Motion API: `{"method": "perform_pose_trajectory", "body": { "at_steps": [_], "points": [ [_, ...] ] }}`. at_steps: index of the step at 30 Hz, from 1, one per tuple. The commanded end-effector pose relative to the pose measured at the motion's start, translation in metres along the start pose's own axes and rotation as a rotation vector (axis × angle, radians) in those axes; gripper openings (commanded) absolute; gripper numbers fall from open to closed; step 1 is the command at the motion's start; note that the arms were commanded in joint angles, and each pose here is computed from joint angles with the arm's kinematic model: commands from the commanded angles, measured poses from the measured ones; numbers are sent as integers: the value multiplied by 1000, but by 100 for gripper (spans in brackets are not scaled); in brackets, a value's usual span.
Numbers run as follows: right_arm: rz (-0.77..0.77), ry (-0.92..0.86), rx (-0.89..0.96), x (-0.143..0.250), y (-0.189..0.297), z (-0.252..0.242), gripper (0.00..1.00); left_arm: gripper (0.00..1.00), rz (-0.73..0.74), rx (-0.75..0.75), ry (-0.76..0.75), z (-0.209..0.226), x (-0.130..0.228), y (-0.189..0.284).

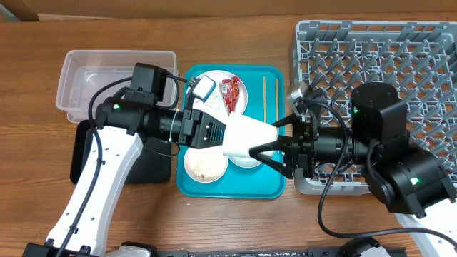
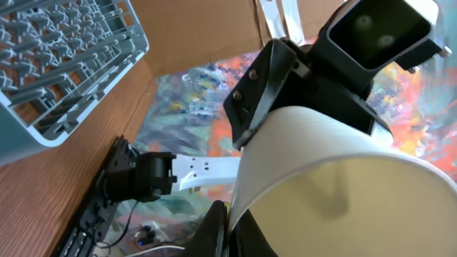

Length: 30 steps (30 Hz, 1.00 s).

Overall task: Sort waste into correct bins and load items into the dishwasher
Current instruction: 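Hand the white cup from the left gripper to the right gripper, then place the white cup in the dish rack with the right gripper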

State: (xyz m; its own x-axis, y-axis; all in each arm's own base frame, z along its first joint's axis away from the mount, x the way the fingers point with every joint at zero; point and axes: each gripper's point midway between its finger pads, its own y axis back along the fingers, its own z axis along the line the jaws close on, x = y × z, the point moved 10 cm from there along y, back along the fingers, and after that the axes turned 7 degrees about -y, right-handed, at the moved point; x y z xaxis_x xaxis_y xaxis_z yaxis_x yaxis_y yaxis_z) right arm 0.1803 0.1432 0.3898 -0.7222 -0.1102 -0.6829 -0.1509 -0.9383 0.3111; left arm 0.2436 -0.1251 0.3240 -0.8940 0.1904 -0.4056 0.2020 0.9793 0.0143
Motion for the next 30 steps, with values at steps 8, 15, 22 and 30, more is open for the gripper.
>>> {"method": "perform_pose_trajectory", "body": {
  "at_steps": [8,15,22,30],
  "points": [
    [-74,45,100,3,17,17,45,82,16,-22,-45,-1,1,-4],
    [-313,-240,748,36,71,3,50,94,46,-433,83,27,9,3],
    [-229,-575,1092,69,78,-28,50,90,54,-485,93,30,11,5],
    [47,-770,1361,71,42,-87,50,89,62,-483,127,29,15,5]
  ]
}}
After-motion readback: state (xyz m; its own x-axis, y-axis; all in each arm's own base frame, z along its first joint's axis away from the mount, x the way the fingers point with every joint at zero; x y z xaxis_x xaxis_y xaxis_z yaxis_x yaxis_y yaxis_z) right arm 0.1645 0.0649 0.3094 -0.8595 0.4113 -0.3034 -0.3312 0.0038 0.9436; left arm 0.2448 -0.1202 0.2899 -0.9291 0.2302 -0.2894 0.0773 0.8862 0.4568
